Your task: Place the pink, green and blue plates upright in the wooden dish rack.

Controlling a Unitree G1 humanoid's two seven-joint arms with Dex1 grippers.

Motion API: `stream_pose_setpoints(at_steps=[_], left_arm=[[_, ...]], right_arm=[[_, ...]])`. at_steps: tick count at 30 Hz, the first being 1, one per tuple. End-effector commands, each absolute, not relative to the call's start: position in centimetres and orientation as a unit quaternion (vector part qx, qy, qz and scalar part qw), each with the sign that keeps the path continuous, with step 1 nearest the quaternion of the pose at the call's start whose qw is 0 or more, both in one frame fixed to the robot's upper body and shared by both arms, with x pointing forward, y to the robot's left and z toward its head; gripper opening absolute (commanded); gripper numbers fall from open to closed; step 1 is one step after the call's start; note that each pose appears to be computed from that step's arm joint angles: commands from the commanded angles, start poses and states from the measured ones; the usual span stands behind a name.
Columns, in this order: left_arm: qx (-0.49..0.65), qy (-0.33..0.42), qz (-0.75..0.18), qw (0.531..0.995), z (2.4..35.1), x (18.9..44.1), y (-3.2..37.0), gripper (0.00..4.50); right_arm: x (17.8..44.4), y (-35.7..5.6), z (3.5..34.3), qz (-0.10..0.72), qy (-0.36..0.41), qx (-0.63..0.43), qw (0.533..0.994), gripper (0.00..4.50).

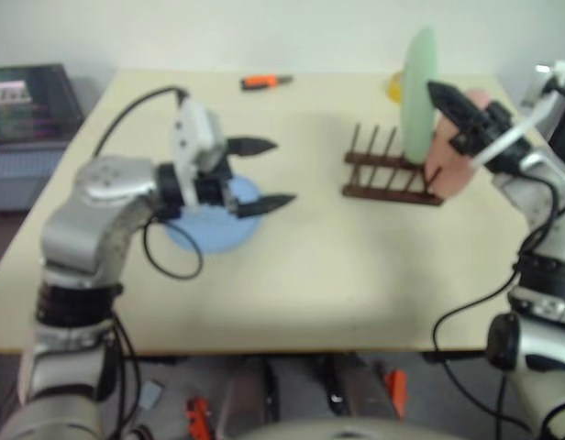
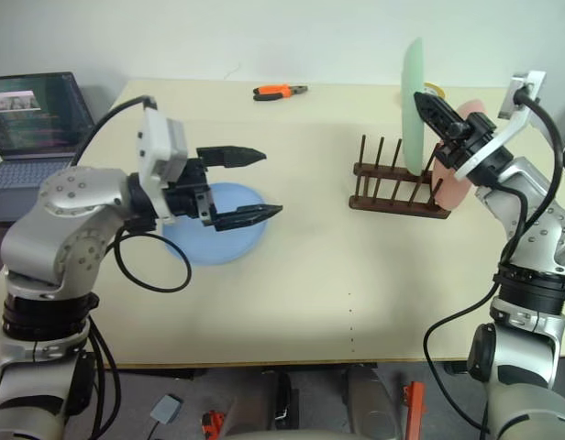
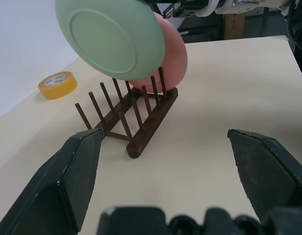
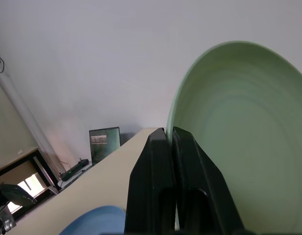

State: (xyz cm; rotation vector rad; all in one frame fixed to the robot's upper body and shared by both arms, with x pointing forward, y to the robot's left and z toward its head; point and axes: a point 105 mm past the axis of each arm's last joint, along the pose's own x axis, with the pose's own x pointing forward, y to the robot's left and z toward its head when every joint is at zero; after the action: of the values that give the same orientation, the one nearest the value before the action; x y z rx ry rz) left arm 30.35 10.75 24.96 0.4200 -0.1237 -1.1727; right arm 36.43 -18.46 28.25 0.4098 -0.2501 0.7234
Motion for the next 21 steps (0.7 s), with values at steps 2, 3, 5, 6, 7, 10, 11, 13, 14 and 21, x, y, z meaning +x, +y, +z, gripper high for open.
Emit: stream_pose_setpoints(at_steps=[2,3,5,6,7,10,11,13,14,21], left_arm=[[0.207,-0.086,-0.548,0.806,26.3,29.6,10.7,4.50],[0.207,-0.085,-0.548,0.806,26.3,29.6,10.7,4.50],[0.206,-0.085,-0.548,0.806,26.3,29.6,10.7,4.50],[0.206,-0.085,-0.548,0.806,26.3,29.5,10.7,4.50],[0.206,-0.085,-0.548,0.806,26.2,29.5,10.7,4.50],[0.205,-0.084,-0.548,0.807,26.2,29.5,10.7,4.50],[0.205,-0.083,-0.548,0.807,26.2,29.5,10.7,4.50],[0.205,-0.082,-0.548,0.807,26.1,29.5,10.7,4.50],[0.204,-0.082,-0.548,0.807,26.1,29.5,10.7,4.50],[0.204,-0.078,-0.549,0.807,25.9,29.6,10.7,4.50]], right_arm=[[35.5,-18.5,30.7,0.363,-0.170,0.200,0.894,0.06],[35.5,-18.4,30.9,0.365,-0.171,0.200,0.893,0.06],[35.5,-18.4,30.7,0.364,-0.169,0.200,0.894,0.06],[35.6,-18.5,30.5,0.363,-0.166,0.200,0.895,0.06],[35.7,-18.6,30.3,0.360,-0.163,0.199,0.897,0.06],[35.8,-18.7,29.9,0.357,-0.156,0.199,0.899,0.06],[35.8,-18.7,29.8,0.356,-0.155,0.200,0.899,0.06],[35.8,-18.7,29.6,0.355,-0.151,0.201,0.901,0.06],[35.8,-18.7,29.5,0.354,-0.150,0.200,0.901,0.06],[36.1,-19.1,28.9,0.341,-0.142,0.216,0.904,0.06]])
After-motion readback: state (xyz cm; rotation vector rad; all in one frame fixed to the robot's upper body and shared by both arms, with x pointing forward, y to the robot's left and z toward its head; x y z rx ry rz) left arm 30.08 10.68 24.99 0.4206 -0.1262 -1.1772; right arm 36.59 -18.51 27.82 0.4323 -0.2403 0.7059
